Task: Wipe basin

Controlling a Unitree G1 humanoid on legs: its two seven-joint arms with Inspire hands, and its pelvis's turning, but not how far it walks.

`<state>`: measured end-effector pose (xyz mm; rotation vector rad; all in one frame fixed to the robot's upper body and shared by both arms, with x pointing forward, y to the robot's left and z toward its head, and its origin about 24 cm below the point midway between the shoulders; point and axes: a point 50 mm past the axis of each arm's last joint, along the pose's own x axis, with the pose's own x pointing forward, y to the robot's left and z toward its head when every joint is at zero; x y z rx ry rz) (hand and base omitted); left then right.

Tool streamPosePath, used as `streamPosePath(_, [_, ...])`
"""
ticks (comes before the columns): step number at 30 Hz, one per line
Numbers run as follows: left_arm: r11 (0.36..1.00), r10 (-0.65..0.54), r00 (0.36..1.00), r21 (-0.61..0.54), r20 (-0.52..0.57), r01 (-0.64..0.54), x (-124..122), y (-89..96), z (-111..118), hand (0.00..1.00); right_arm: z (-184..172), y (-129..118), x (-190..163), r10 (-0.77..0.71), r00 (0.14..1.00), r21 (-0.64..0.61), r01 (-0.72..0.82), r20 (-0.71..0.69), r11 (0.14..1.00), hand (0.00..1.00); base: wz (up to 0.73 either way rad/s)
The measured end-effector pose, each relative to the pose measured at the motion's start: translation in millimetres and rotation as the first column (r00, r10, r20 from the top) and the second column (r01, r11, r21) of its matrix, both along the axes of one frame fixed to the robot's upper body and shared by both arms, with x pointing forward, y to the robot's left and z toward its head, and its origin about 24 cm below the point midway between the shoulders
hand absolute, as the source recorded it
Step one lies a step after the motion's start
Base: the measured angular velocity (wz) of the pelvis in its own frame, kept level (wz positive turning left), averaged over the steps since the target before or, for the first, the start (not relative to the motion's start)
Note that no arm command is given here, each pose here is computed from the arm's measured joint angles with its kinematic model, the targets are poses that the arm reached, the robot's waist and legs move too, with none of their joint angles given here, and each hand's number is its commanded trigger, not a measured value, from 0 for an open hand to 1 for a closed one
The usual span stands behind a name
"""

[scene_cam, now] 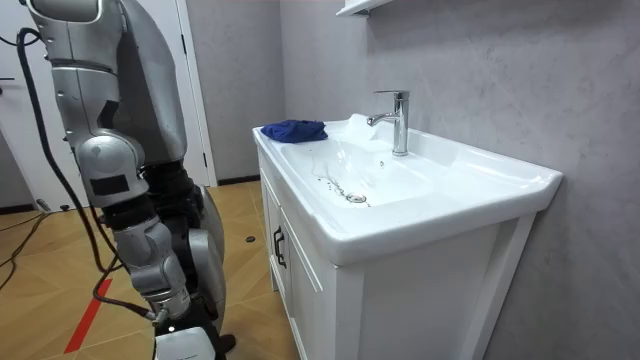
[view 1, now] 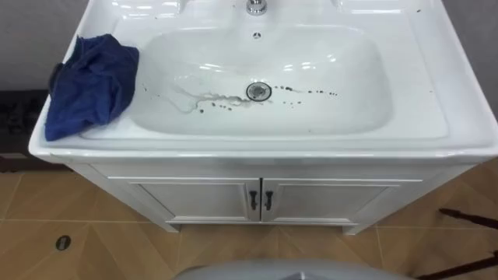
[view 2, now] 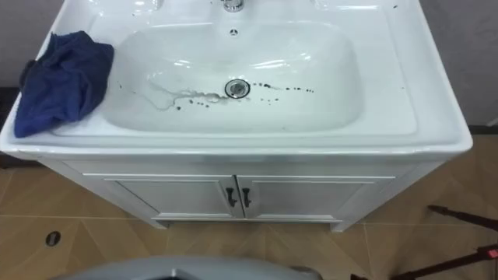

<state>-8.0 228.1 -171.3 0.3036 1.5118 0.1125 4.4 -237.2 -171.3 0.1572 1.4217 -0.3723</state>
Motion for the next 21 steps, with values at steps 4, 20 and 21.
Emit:
streamPosePath(4, [1.0, 0.028, 1.0, -0.008, -0.011, -0.028, -3, -0.7, 0, 0.0, 0, 1, -5, -0.067, 0.998, 0.033, 0.067, 0.009, 0.997, 0.0, -0.04])
streamPosePath(20, [0.968, 0.25, 0.968, -0.015, 0.011, -0.25, -12, -3.0, -1, 0.0, -1, 8, -20, -0.311, 0.95, 0.127, 0.307, 0.007, 0.943, 0.0, -0.03])
streamPosePath(21, [0.96, 0.279, 0.96, -0.016, 0.009, -0.278, -14, -3.3, -1, 0.0, -1, 8, -21, -0.315, 0.949, 0.129, 0.311, 0.008, 0.942, 0.0, 0.0])
